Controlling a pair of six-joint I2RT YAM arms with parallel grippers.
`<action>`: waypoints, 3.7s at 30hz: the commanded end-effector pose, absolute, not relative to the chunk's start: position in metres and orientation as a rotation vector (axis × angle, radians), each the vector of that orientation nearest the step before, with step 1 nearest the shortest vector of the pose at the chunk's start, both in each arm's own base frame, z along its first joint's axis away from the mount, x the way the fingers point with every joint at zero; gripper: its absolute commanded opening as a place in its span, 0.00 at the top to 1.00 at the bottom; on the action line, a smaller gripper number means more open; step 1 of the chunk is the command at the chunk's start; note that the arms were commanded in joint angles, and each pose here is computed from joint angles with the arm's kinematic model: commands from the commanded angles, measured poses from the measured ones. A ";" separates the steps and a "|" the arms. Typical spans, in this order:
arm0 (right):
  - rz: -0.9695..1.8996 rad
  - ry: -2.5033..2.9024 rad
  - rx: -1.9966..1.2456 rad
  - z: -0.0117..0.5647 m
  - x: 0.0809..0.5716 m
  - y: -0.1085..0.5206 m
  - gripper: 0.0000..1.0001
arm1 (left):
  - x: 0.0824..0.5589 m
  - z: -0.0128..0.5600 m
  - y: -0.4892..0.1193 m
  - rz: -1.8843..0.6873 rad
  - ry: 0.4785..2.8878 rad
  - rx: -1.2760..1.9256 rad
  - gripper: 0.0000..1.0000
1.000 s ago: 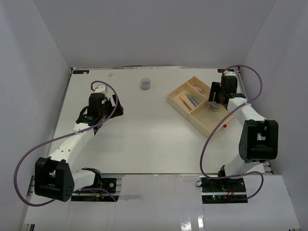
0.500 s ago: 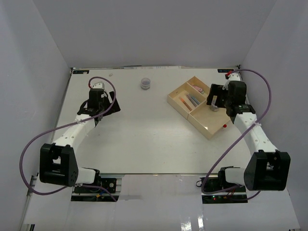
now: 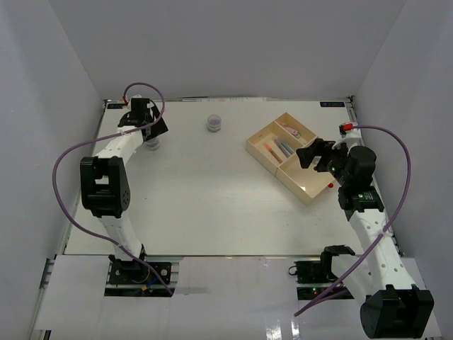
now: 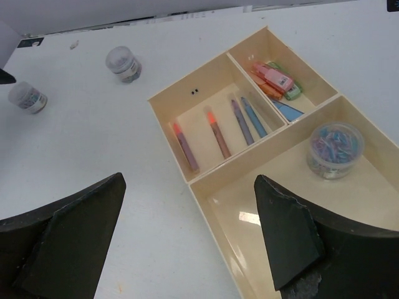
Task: Sort the stationery into containers
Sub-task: Pick up the stationery from the center of the board, then place the stationery at the center of the board, then pick up the stationery from the center of the board.
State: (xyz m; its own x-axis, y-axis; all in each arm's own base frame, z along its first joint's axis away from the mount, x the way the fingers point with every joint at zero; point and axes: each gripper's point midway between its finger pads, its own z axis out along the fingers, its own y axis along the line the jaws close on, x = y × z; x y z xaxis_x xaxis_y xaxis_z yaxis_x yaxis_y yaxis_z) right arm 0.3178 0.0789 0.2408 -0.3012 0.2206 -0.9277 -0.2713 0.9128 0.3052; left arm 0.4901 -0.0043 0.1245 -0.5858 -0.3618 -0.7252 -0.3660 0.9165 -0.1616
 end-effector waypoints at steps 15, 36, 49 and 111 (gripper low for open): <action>0.585 1.743 -0.145 0.247 0.303 0.100 0.10 | 0.531 0.079 0.022 0.194 2.356 -0.515 0.09; 0.583 1.763 -0.280 0.240 0.293 0.118 0.10 | 0.429 0.128 -0.205 -0.165 2.370 0.124 0.56; 0.541 1.884 -0.425 0.207 0.284 0.143 0.10 | 0.311 0.083 -0.333 -0.286 2.429 0.451 0.42; 0.242 2.254 -0.902 0.089 0.292 0.291 0.55 | 0.375 0.168 -0.100 -0.275 2.188 -0.143 0.02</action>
